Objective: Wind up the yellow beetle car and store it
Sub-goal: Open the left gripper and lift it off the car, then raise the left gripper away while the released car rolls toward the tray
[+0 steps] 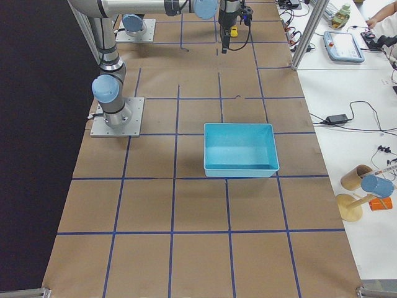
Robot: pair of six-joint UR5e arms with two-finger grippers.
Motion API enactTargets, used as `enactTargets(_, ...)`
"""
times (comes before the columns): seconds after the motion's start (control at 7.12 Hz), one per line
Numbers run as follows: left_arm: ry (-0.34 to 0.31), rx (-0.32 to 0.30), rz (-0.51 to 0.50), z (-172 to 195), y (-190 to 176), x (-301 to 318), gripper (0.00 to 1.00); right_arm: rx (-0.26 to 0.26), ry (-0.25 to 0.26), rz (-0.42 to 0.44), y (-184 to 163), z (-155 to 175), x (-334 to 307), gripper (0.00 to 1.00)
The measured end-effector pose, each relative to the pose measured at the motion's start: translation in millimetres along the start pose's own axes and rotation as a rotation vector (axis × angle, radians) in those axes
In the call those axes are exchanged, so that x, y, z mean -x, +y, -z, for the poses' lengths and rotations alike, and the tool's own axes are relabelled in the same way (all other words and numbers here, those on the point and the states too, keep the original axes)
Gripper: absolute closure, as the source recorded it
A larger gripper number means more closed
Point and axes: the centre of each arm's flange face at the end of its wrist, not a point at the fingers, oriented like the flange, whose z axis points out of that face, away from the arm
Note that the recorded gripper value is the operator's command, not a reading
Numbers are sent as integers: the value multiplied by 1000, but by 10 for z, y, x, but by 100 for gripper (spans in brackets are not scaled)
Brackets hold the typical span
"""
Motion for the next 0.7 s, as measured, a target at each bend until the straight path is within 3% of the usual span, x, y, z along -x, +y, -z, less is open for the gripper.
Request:
enactTargets(0.42,5,-13,148,626,-330,-126,1,-1,1,0,0,3,-1,0)
enactTargets(0.7,44,-12,423,1262,-694,-366,1,-2,1,7,8,16,4,0)
